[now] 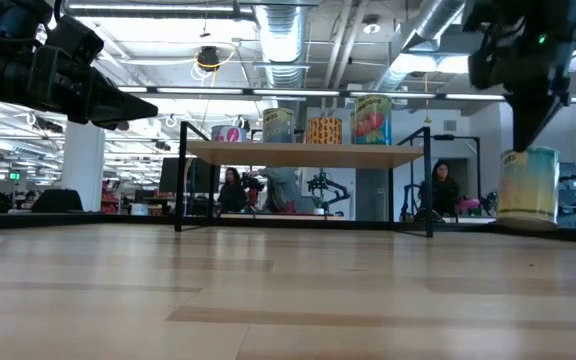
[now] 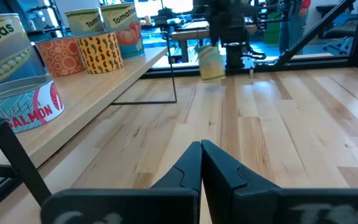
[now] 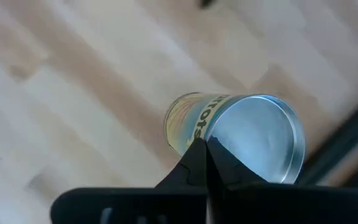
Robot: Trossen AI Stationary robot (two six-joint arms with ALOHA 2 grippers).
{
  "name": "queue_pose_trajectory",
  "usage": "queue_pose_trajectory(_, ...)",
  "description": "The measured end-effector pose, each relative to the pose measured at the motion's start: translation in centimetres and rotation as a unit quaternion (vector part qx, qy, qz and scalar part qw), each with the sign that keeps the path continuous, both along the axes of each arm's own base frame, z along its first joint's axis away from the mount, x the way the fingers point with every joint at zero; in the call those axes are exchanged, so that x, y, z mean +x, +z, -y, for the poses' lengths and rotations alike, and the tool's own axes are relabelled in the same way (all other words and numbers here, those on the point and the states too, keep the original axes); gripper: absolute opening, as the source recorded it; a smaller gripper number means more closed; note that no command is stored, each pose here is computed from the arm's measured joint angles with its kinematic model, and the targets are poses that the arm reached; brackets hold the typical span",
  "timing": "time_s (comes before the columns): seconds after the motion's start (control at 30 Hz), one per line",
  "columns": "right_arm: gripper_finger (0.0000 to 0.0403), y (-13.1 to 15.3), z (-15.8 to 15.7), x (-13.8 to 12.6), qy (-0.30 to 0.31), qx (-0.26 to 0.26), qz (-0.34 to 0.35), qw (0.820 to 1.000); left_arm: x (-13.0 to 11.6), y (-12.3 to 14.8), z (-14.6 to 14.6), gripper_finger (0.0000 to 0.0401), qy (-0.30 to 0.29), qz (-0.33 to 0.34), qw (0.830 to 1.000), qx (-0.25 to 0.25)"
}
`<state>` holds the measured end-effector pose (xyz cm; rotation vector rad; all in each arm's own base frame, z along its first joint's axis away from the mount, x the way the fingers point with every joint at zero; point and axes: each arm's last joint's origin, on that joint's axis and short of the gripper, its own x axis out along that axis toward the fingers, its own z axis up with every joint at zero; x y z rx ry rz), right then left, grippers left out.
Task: Pick and place cans onto a shelf
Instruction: Put the canned carrots on the shelf aligned with the canned peas
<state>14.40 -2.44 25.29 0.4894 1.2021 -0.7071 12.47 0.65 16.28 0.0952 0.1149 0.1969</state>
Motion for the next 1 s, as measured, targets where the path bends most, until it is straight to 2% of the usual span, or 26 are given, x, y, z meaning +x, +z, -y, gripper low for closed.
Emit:
queue_pose_trajectory(0.3,0.0004,-0.3,-6.9,3.0,0.052,0.048,0.109,0.992,0.0,0.0,0.0,0.0000,-0.001,0.000,1.000,0.000)
queue_pose_trajectory(0.53,0.0003,0.8,-10.2,7.8,0.127,-0.006,0.150,0.980,0.0,0.0,0.0,0.0000,-0.003,0.000,1.000,0.000)
queue_pose_trajectory(0.73,0.0004,1.0,-10.4,13.7,0.219,-0.064,0.129,0.965,0.0,0.0,0.0,0.0000,-0.003,0.000,1.000,0.000)
queue_pose_trajectory(1.0,0.0006,-0.2,-8.7,21.6,0.334,-0.128,0.077,0.931,0.0,0.0,0.0,0.0000,-0.003,-0.001,1.000,0.000)
